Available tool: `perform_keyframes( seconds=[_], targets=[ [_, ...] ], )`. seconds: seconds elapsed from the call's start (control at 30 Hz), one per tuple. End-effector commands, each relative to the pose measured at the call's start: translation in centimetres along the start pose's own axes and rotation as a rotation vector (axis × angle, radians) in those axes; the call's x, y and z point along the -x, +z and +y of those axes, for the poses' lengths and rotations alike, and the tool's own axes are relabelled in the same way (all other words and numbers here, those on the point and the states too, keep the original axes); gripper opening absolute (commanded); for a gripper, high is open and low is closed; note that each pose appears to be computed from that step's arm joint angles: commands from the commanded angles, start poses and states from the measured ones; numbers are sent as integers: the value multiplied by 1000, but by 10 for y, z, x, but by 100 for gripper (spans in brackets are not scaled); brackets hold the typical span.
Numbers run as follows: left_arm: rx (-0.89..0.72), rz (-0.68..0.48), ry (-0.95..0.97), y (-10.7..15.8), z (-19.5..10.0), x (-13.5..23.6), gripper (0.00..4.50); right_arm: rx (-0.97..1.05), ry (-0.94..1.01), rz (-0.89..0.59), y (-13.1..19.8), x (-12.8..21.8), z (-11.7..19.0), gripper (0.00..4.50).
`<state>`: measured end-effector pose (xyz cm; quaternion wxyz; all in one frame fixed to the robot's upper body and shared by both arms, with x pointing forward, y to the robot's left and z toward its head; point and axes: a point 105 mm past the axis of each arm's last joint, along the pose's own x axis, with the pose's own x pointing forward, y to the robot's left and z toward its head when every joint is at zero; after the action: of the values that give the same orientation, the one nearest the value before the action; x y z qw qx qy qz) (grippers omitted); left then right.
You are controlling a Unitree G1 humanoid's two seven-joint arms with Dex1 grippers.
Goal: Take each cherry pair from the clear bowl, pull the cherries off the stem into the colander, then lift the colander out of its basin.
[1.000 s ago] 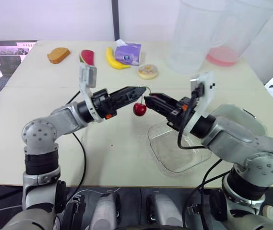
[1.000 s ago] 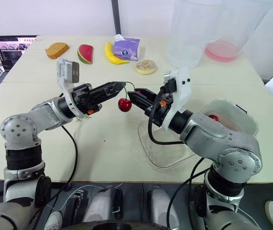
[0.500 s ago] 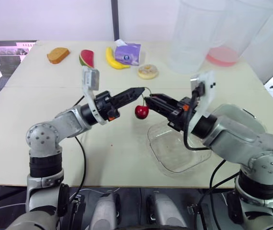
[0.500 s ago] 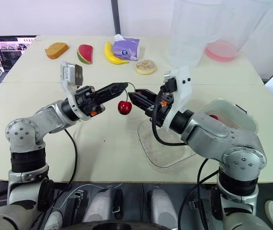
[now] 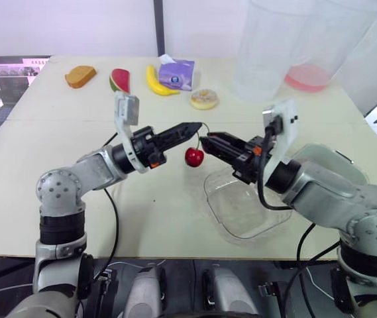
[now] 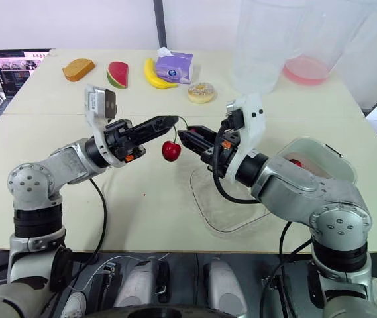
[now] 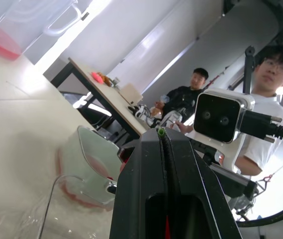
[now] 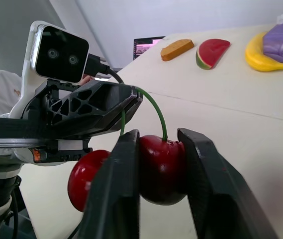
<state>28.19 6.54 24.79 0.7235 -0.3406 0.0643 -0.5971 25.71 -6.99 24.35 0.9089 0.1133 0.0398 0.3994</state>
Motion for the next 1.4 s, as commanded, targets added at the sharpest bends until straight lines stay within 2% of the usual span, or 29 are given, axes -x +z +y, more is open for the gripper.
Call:
perform_keyframes(
  seconds=[0.03, 0.07, 0.17, 0.37, 0.53, 0.67, 0.9, 1.3, 1.4],
  targets=[
    [-80, 20, -30, 12, -9, 1, 0, 15, 14, -15, 6, 8, 2, 301],
    [-116, 51, -29, 13, -9, 3, 0, 20, 24, -6, 8, 13, 1, 346],
    [-203, 136, -44, 16, -10, 7, 0, 43, 50, 27, 11, 25, -1, 346],
    [-455, 432, -217, 17, -24, 22, 0, 155, 203, 210, 3, 40, 1, 346],
    [-571, 561, -325, 23, -25, 29, 0, 192, 366, 254, 1, 35, 14, 346],
    [-613, 586, -360, 30, -25, 25, 0, 225, 417, 264, -1, 19, 16, 346],
    [-614, 539, -372, 30, -27, 17, 0, 238, 450, 245, -2, -4, 20, 346],
    [-614, 507, -357, 30, -28, 16, 0, 225, 475, 226, -4, -12, 26, 346],
    [-613, 507, -356, 29, -28, 16, 0, 222, 479, 217, -3, -13, 27, 207]
  ],
)
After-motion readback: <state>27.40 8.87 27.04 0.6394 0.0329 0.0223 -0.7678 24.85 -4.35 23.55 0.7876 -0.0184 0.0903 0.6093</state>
